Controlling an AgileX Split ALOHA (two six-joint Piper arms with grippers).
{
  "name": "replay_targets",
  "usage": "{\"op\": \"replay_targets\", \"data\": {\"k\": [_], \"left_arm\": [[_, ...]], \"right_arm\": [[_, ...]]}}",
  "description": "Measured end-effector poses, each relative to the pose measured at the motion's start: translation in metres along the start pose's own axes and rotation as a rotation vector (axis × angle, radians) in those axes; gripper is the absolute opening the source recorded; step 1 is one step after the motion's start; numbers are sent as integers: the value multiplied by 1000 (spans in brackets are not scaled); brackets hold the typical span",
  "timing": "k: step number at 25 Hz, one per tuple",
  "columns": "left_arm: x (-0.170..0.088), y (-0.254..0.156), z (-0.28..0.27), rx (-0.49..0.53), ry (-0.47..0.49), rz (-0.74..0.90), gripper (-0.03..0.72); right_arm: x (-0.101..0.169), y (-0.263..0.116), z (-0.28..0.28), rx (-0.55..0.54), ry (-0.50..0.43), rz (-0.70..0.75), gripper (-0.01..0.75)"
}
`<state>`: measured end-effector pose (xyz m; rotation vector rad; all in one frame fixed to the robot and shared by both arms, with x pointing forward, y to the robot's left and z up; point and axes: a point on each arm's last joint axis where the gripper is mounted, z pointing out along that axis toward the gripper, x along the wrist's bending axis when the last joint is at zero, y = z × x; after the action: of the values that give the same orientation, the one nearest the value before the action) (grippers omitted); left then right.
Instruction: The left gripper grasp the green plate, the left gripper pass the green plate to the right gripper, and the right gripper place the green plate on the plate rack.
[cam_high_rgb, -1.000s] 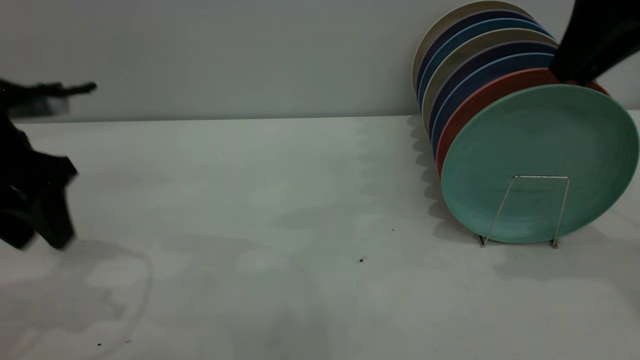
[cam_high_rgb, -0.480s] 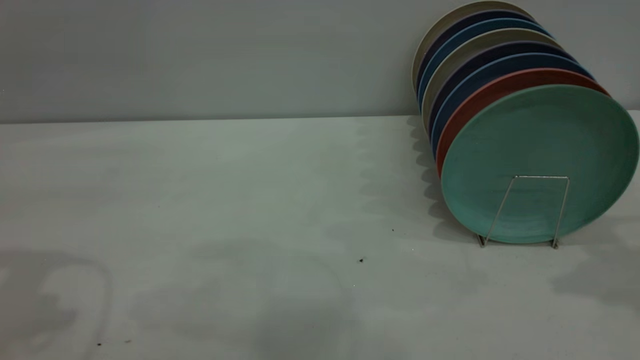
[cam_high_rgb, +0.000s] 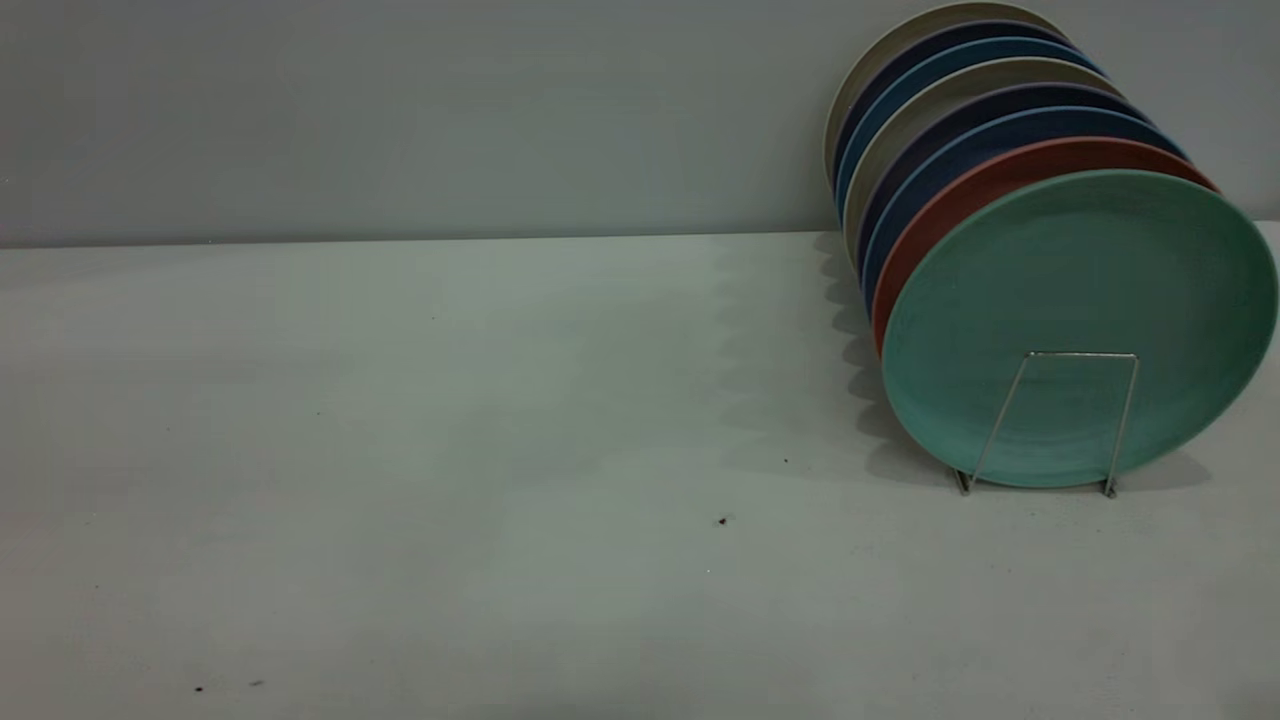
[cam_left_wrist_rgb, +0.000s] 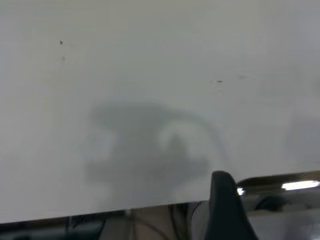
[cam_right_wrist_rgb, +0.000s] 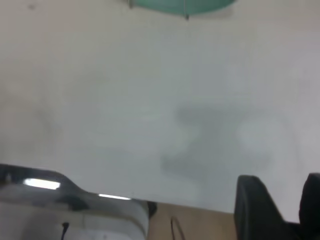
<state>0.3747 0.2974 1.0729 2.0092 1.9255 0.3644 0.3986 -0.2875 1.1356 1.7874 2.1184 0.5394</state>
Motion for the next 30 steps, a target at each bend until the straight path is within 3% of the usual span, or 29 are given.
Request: {"op": "replay_targets", "data": {"k": [3, 8, 16, 21, 30], "left_arm": [[-4, -29, -21, -94, -9, -30, 482], [-8, -70, -39, -135, -26, -61, 482], [-11, -115, -44, -296, -29, -62, 482], [-11, -140, -38, -391, -16, -49, 482], [-8, -150, -31, -424, 24, 9, 482]], "right_arm": [[7, -26, -28, -120, 10, -27, 237], [20, -67, -53, -267, 54, -40, 237], [27, -131, -31, -308, 56, -46, 237], [25, -161, -5, -307, 9, -101, 237], [24, -176, 12, -387, -22, -110, 237]]}}
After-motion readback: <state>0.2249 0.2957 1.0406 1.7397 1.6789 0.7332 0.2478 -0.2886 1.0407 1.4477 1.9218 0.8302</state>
